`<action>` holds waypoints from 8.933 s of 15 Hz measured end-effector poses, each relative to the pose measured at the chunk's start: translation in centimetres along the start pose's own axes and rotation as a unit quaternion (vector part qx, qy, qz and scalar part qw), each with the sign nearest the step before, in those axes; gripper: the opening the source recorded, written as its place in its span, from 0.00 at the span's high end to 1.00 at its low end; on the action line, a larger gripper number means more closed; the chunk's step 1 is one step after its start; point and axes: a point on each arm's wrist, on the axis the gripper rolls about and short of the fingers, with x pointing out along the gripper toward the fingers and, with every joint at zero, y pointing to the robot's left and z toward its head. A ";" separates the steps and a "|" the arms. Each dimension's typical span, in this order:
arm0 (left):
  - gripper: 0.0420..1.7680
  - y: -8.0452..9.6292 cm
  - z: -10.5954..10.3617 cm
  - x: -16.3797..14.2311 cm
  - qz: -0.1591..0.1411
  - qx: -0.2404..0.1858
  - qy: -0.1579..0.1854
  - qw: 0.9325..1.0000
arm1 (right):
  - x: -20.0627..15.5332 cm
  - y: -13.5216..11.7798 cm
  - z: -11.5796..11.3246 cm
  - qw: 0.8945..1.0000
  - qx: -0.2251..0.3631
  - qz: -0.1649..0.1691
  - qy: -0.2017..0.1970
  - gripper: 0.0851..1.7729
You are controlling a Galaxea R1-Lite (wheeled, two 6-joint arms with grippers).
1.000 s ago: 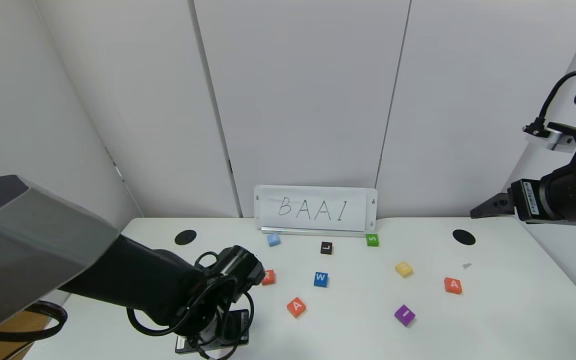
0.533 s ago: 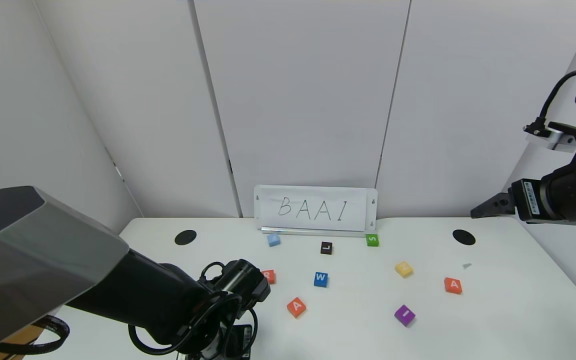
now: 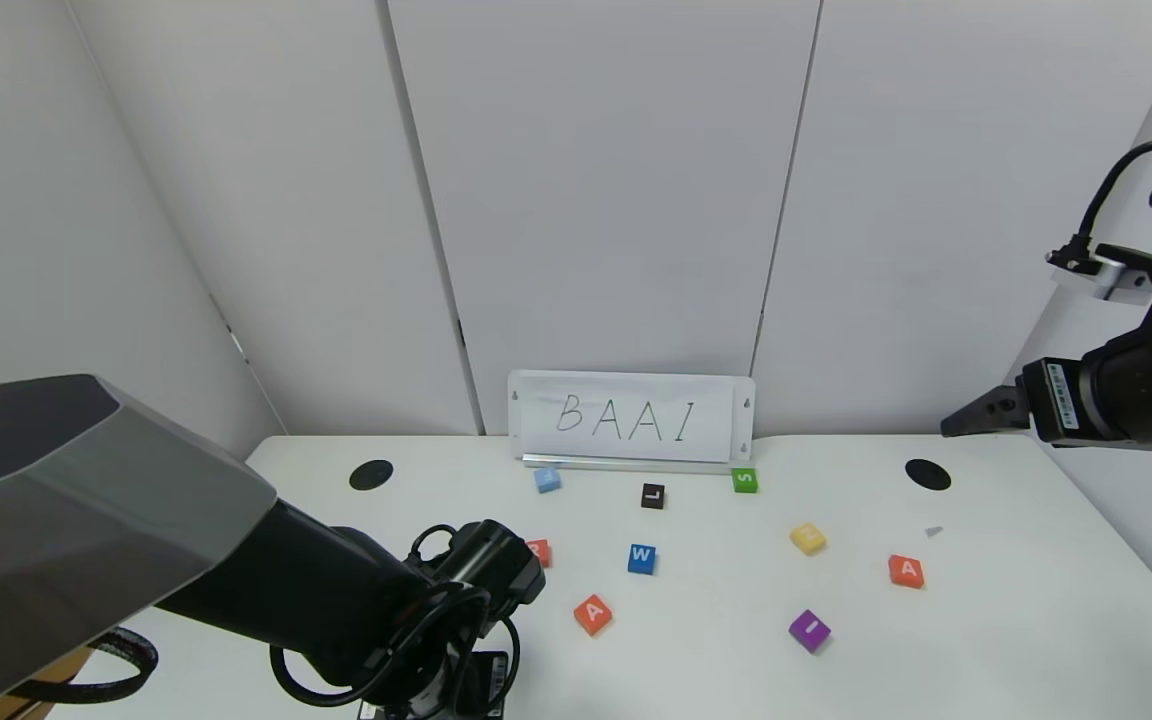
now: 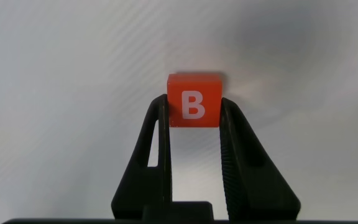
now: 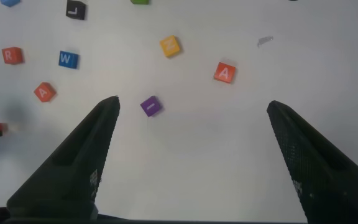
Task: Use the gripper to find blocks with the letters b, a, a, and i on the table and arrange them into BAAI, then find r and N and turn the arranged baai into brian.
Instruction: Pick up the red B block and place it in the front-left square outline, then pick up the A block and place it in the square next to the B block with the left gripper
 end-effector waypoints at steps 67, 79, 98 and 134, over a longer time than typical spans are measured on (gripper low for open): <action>0.03 -11.2 6.4 -5.5 -0.033 -0.140 -0.090 0.985 | 0.6 -0.2 0.2 1.000 0.007 -0.004 0.004 0.04; 0.03 -13.3 7.2 -1.1 0.012 -0.195 -0.074 0.978 | 0.5 0.0 0.1 1.000 0.005 -0.002 0.004 0.04; 0.03 -13.5 6.6 1.6 0.032 -0.185 -0.046 0.981 | 0.5 0.0 0.1 1.000 0.005 -0.002 0.004 0.04; 0.73 -6.9 1.9 -2.1 -0.010 -0.068 -0.040 0.997 | 0.2 -0.2 0.2 1.000 0.011 -0.003 -0.003 0.04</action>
